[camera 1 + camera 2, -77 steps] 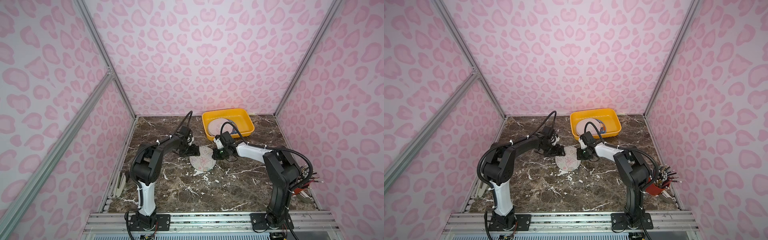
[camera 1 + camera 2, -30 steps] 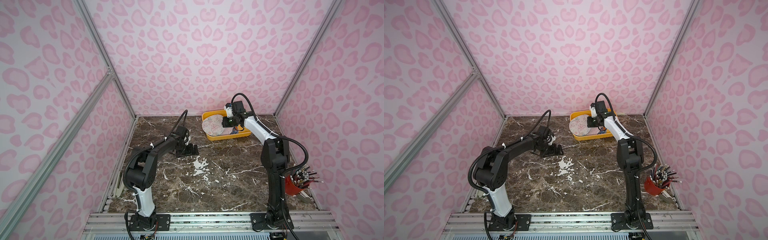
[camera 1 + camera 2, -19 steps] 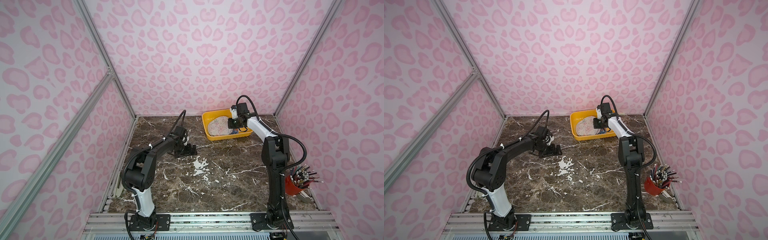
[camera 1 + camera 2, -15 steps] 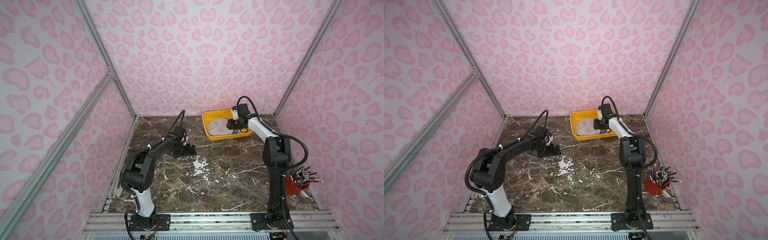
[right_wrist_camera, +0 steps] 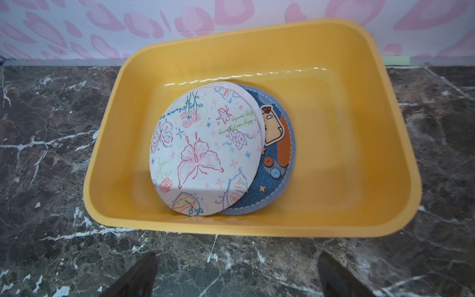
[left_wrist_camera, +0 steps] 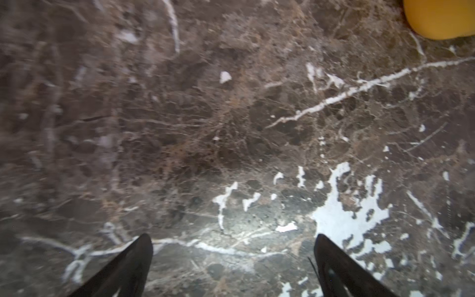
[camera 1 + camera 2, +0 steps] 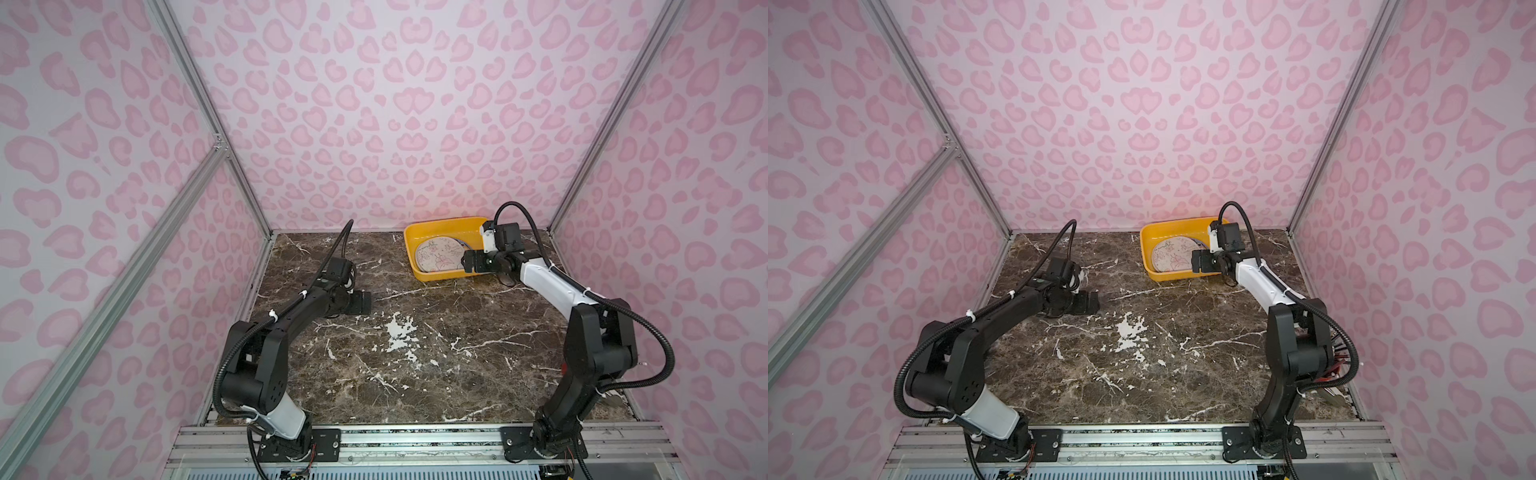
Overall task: Put the coasters into the storage box
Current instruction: Place the coaster in the storage box, then reset both arms
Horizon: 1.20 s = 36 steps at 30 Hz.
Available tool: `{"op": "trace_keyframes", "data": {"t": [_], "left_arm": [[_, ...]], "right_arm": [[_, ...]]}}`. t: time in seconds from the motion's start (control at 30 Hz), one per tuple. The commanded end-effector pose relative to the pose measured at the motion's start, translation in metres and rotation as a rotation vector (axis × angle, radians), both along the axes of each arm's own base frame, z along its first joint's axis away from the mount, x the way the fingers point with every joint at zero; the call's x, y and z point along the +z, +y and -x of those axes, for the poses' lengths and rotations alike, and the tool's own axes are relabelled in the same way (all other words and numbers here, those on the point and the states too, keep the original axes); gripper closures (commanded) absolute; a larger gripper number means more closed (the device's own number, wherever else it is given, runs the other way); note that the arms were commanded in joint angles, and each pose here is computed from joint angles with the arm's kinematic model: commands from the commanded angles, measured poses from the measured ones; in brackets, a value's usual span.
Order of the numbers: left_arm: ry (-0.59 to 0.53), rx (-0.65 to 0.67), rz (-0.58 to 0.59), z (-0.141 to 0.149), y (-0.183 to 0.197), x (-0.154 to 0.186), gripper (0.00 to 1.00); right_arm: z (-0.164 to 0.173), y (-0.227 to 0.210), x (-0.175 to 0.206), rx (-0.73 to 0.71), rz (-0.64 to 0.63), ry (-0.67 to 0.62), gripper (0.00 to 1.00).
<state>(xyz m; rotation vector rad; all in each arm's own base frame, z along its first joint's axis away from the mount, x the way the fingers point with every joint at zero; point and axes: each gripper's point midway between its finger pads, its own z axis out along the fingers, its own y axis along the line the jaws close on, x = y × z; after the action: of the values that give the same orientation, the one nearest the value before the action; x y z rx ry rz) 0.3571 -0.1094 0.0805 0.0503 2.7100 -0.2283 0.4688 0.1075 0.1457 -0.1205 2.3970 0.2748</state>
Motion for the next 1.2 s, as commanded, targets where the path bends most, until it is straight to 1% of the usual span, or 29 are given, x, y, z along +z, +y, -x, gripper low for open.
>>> {"op": "trace_keyframes", "data": {"t": [0.0,0.13,0.23,0.3,0.4,0.53,0.57,0.73,0.87,1.0,1.17], "left_arm": [[-0.146,0.046,-0.113,-0.019,0.032,0.012,0.0],[-0.246,0.109,-0.158,-0.025,0.064,0.018,0.01],[-0.294,0.147,-0.17,-0.028,0.08,0.019,0.01],[-0.322,0.136,-0.191,-0.029,0.085,0.017,0.01],[-0.4,0.133,-0.236,-0.031,0.093,0.019,0.01],[-0.477,0.148,-0.253,-0.035,0.101,0.021,0.01],[-0.489,0.147,-0.256,-0.034,0.102,0.019,0.01],[-0.62,0.127,-0.257,-0.039,0.102,0.027,0.01],[-0.674,0.102,-0.235,-0.042,0.096,0.027,0.01],[-0.721,0.091,-0.238,-0.047,0.096,0.025,0.01],[-0.735,0.092,-0.215,-0.047,0.098,0.013,0.01]], "right_arm": [[0.0,-0.013,0.005,-0.031,0.048,-0.093,0.02],[0.01,-0.034,-0.003,-0.078,0.08,-0.135,0.02],[0.016,-0.052,-0.007,-0.119,0.084,-0.188,0.02],[0.021,-0.064,-0.01,-0.148,0.091,-0.226,0.02],[0.028,-0.082,-0.013,-0.185,0.099,-0.28,0.02],[0.038,-0.095,-0.017,-0.201,0.135,-0.374,0.02],[0.04,-0.097,-0.018,-0.203,0.143,-0.395,0.02],[0.048,-0.105,-0.023,-0.215,0.145,-0.454,0.02],[0.053,-0.107,-0.02,-0.212,0.14,-0.505,0.02],[0.058,-0.108,-0.018,-0.208,0.145,-0.554,0.02],[0.066,-0.106,-0.022,-0.195,0.146,-0.598,0.01]]}}
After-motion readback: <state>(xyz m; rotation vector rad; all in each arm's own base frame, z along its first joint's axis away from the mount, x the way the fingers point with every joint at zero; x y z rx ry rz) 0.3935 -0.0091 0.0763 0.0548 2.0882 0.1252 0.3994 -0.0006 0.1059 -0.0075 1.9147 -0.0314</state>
